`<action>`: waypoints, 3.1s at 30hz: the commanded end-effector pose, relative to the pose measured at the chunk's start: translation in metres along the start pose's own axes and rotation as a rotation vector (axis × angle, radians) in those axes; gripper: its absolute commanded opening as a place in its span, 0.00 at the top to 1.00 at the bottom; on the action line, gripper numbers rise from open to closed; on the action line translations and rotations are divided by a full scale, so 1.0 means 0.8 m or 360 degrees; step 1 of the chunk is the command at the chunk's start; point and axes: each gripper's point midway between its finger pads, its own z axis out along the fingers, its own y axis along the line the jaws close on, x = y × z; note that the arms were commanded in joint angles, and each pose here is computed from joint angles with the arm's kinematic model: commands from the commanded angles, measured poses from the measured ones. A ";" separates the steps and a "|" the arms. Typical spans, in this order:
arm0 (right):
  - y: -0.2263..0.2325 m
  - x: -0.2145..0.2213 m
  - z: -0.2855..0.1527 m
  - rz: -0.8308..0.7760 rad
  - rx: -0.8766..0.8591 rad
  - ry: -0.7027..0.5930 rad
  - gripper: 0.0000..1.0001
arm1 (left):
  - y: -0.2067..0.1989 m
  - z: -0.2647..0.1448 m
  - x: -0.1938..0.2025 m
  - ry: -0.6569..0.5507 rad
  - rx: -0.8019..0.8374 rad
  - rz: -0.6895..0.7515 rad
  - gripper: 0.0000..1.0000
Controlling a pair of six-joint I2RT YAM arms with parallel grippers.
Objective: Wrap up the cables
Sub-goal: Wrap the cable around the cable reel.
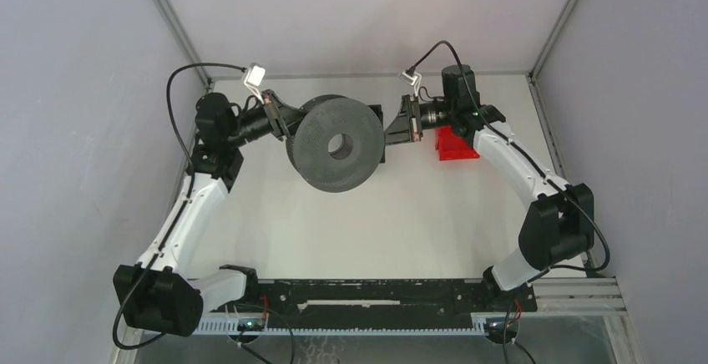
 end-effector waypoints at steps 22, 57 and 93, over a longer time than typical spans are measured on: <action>-0.013 -0.021 0.032 0.0287 -0.0148 -0.0071 1.00 | -0.041 -0.010 -0.030 -0.0160 0.0164 0.0189 1.00; -0.033 -0.027 0.062 0.0433 -0.0102 -0.0219 1.00 | -0.046 -0.002 -0.009 -0.0131 0.0195 0.0237 1.00; -0.057 -0.032 0.012 0.0249 0.0076 -0.0296 0.54 | -0.043 0.003 -0.016 -0.0153 0.0175 0.0045 1.00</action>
